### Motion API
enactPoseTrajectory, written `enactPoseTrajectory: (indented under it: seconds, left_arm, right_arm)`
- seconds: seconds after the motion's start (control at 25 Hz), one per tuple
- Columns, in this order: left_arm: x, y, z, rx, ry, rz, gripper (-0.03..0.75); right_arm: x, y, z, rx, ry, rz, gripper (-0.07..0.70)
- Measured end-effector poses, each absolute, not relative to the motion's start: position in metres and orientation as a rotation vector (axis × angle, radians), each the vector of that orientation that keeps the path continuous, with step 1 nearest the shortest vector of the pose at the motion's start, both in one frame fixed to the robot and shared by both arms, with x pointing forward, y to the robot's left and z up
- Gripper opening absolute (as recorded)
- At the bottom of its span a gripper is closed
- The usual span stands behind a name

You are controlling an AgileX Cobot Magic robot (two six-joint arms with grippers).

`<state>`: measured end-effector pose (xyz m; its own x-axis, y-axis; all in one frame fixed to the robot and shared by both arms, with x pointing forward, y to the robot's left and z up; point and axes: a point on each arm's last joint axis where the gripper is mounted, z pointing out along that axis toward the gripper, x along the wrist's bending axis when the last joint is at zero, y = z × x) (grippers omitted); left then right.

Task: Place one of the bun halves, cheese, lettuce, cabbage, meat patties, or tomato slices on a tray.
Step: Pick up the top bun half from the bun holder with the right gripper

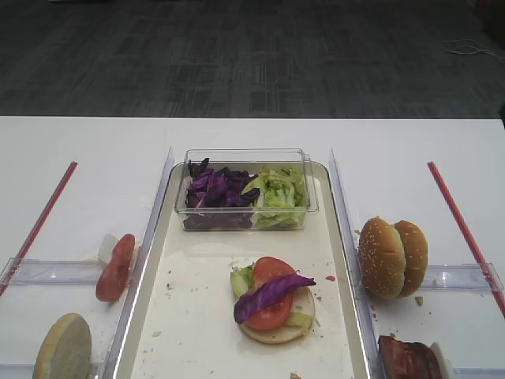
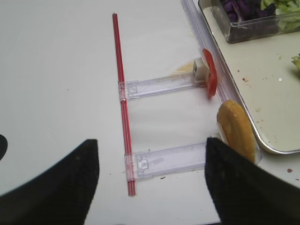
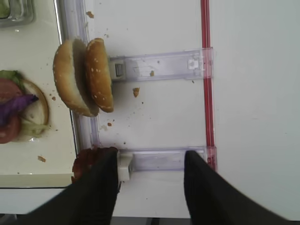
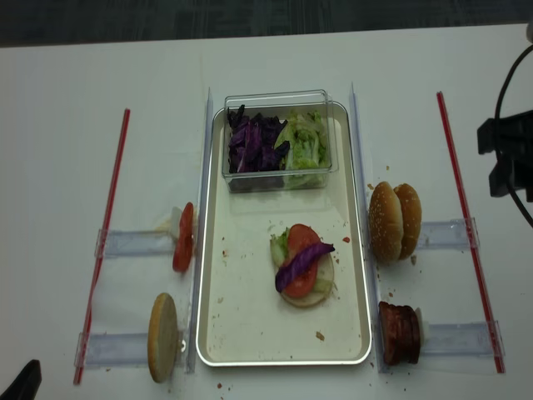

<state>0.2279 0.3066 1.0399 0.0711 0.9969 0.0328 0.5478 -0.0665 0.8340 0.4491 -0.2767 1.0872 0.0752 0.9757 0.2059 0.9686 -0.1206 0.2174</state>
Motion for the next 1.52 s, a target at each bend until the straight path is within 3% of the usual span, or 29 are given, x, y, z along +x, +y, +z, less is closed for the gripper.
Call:
enactPoseTrajectory:
  seconds: [0.2, 0.44, 0.88, 1.52]
  left_arm:
    - [0.228, 0.307, 1.040, 1.694, 1.550, 0.869, 0.477]
    - [0.228, 0.307, 1.040, 1.694, 1.550, 0.869, 0.477]
    - [0.228, 0.307, 1.040, 1.694, 1.550, 0.869, 0.477]
    - [0.228, 0.307, 1.040, 1.694, 1.550, 0.869, 0.477]
  right_arm:
    - [0.469, -0.275, 1.082, 2.344, 2.065, 0.444, 0.423]
    - [0.482, -0.270, 1.071, 2.412, 2.087, 0.441, 0.430]
    - [0.504, -0.220, 1.038, 2.370, 2.216, 0.407, 0.433]
    - [0.518, -0.190, 1.007, 2.299, 2.300, 0.367, 0.433]
